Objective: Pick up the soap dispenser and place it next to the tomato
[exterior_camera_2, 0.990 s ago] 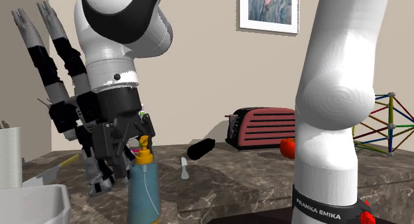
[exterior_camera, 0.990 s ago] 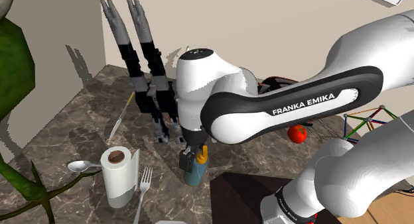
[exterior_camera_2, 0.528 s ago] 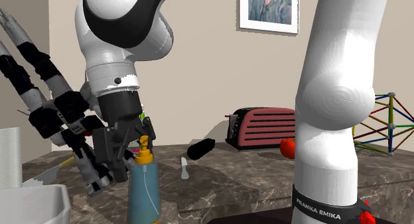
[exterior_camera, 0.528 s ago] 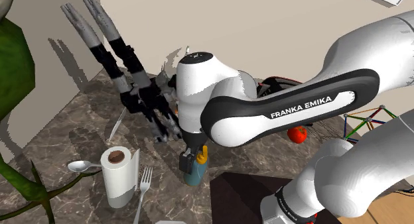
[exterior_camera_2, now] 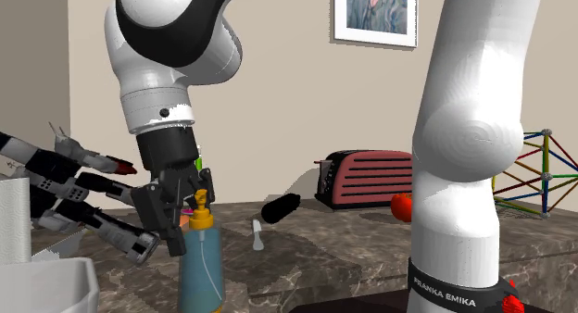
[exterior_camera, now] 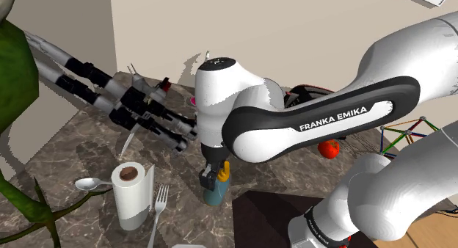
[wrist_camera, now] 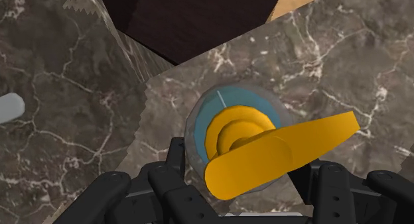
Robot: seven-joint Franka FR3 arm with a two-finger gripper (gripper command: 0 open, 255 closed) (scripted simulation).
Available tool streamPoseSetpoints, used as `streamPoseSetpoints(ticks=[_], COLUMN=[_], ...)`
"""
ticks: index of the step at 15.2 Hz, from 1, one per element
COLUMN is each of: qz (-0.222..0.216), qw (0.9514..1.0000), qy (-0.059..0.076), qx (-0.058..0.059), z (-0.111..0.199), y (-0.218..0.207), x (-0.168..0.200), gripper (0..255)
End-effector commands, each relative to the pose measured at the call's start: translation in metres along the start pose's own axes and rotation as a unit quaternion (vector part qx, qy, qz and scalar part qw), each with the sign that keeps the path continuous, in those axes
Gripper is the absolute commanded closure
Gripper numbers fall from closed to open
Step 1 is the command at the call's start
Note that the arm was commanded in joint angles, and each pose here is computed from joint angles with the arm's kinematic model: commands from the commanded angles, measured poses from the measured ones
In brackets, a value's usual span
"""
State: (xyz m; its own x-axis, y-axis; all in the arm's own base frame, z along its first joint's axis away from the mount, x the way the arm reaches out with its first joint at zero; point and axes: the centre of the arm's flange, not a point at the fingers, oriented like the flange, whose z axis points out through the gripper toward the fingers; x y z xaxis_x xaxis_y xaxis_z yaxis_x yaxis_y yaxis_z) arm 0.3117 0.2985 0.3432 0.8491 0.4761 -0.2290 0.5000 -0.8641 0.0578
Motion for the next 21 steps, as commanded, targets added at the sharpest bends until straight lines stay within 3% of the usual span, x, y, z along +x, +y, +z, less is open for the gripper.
streamPoseSetpoints(ticks=[1, 21], qz=[0.0, 0.0], qw=[1.0, 1.0], qy=[0.0, 0.0], qx=[0.0, 0.0], z=[0.0, -0.092], y=[0.0, 0.006], x=[0.0, -0.022], gripper=[255, 255])
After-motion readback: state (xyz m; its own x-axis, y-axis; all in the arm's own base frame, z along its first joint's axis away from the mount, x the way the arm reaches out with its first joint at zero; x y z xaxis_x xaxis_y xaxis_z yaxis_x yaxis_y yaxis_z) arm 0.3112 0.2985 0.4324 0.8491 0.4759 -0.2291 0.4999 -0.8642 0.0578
